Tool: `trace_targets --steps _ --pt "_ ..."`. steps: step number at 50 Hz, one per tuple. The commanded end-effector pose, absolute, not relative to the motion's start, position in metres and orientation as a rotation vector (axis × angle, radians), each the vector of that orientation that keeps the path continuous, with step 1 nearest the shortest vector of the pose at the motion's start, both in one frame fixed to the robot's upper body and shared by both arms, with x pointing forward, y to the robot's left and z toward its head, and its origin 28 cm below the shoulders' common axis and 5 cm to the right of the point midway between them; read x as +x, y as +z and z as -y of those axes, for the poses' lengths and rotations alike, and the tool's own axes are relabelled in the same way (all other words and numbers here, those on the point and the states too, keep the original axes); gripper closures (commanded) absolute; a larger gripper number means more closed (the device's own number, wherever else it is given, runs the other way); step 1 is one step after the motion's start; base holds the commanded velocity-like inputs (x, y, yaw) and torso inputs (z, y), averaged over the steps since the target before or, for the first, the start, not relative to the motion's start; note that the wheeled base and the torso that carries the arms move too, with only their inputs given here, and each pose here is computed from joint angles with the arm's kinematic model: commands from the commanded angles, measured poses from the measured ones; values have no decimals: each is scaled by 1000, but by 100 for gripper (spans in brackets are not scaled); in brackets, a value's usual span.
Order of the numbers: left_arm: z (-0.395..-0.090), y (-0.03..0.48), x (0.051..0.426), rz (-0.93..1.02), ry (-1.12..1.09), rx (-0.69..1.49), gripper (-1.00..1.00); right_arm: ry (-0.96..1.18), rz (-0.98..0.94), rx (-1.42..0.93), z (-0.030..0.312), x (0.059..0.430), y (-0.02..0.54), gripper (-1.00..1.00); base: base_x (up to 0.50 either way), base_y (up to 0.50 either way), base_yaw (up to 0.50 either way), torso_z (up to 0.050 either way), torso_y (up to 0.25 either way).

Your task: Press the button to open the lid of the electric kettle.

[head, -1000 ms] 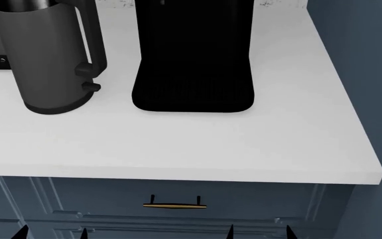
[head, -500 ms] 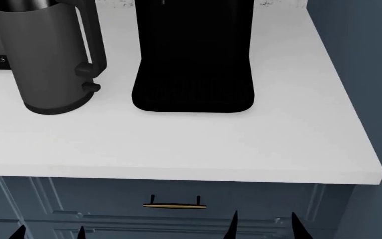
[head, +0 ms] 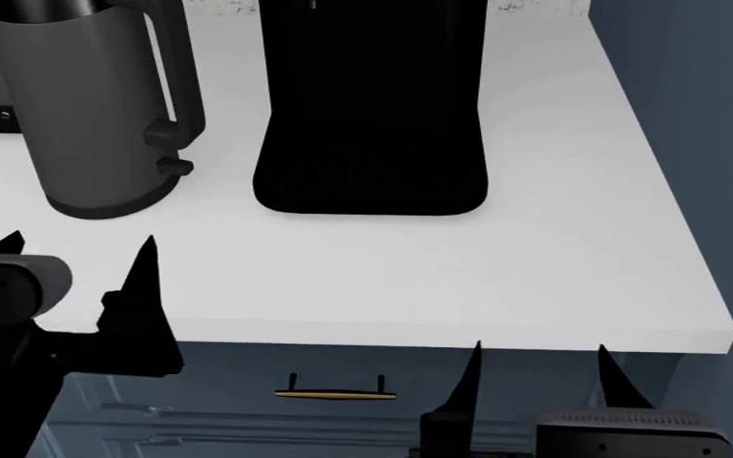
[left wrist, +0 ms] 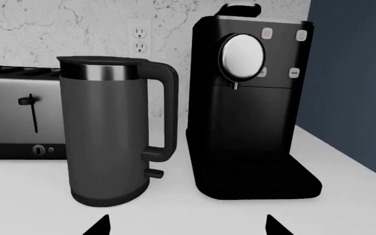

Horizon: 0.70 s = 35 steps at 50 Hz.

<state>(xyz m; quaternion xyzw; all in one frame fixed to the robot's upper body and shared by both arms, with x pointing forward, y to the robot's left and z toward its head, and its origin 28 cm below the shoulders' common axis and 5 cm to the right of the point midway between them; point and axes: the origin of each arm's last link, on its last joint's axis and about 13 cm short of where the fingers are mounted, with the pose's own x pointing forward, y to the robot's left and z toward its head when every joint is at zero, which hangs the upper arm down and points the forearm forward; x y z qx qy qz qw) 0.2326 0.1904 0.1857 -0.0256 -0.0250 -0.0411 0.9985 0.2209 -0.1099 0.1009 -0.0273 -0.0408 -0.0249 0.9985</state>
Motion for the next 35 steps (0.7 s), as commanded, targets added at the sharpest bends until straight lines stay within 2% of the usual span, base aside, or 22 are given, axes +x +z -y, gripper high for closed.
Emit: trace_targets --steps 1,5,7,8,13,14,15,16,17,18,35 --pt "-191 214 222 19 -82 -19 -100 -79 66 -75 114 218 102 -100 0 0 0 0 0" --pt "-191 219 214 0 -90 13 -100 -60 66 -70 111 220 101 -100 0 0 0 0 0" --pt "-194 200 217 2 -82 -16 -100 -57 78 -69 110 223 105 -100 0 0 0 0 0" --pt "-194 213 213 10 -76 -1 -100 -63 103 -67 110 225 111 -100 195 0 0 0 0" --pt "-194 211 212 14 -76 -4 -100 -59 102 -84 110 225 112 -100 227 0 0 0 0" --pt "-194 208 213 2 -76 14 -100 -50 245 -8 122 232 168 -100 500 0 0 0 0" --pt "-194 207 213 1 -75 13 -100 -11 342 9 109 240 203 -100 500 0 0 0 0" --pt "-194 207 212 0 -76 13 -100 9 287 -84 116 239 211 -100 500 0 0 0 0" --pt "-194 207 212 -1 -76 15 -100 -47 140 -102 121 237 201 -100 500 0 0 0 0" --pt "-193 208 211 -1 -76 13 -100 -48 106 -94 121 237 198 -100 500 0 0 0 0" --pt "-195 211 209 11 -70 13 -100 -63 111 -91 121 228 204 -100 500 0 0 0 0"
